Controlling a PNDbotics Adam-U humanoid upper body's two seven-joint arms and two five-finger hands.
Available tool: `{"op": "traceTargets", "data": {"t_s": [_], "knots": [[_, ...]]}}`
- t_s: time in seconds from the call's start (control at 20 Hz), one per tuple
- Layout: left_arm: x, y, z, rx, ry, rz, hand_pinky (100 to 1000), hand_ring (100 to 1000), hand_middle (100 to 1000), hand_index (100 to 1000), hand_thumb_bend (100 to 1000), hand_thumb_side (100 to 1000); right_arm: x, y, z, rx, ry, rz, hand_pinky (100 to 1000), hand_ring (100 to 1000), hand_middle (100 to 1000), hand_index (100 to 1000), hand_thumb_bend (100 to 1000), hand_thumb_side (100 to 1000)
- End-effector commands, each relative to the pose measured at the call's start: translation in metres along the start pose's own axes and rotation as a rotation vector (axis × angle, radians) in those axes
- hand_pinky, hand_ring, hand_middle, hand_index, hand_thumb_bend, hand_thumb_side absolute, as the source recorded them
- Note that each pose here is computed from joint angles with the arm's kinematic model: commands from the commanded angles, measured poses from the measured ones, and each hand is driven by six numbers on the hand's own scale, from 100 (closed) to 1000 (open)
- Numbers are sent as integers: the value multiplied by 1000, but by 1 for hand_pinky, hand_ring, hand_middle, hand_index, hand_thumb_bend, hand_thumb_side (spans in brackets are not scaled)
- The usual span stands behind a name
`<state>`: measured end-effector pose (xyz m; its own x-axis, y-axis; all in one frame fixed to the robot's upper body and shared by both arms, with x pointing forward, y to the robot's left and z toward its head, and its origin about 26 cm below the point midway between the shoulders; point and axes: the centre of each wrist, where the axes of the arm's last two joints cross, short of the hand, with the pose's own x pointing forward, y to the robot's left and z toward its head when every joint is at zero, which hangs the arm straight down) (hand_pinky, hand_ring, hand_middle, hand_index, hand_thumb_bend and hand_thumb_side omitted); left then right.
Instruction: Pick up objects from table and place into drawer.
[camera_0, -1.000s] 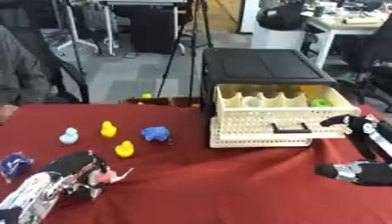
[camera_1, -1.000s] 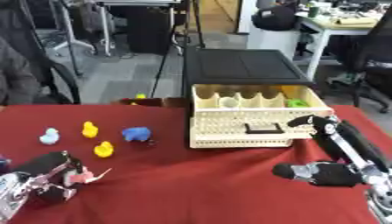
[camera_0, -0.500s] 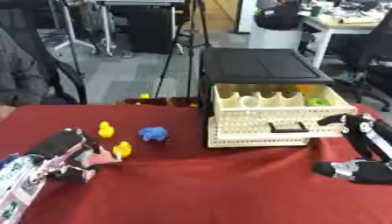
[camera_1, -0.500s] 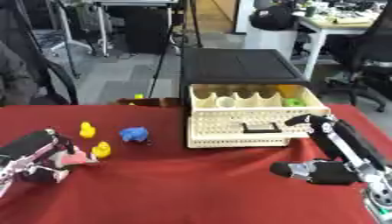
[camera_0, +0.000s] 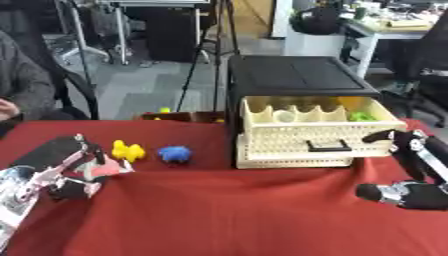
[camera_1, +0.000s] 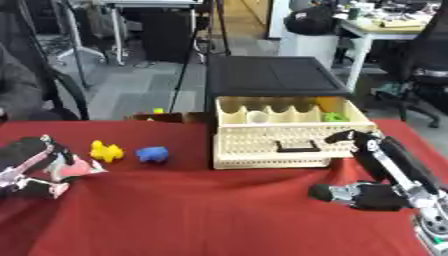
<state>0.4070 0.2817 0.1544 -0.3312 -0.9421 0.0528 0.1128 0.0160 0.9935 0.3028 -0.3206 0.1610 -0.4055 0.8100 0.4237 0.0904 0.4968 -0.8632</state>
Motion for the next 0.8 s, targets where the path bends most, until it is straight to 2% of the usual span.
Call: {"op": "traceTargets", "data": {"t_s": [0.05,0.8], "knots": [[-13,20,7,38,35,-31,252,100,100,256,232,100,5,-11,-2,-19,-23,27,100,100,100,770,1000,814],[-13,19,7,26,50,-35,249,100,100,249,239,100,6,-11,-2,-17,-22,28,100,100,100,770,1000,814]]}}
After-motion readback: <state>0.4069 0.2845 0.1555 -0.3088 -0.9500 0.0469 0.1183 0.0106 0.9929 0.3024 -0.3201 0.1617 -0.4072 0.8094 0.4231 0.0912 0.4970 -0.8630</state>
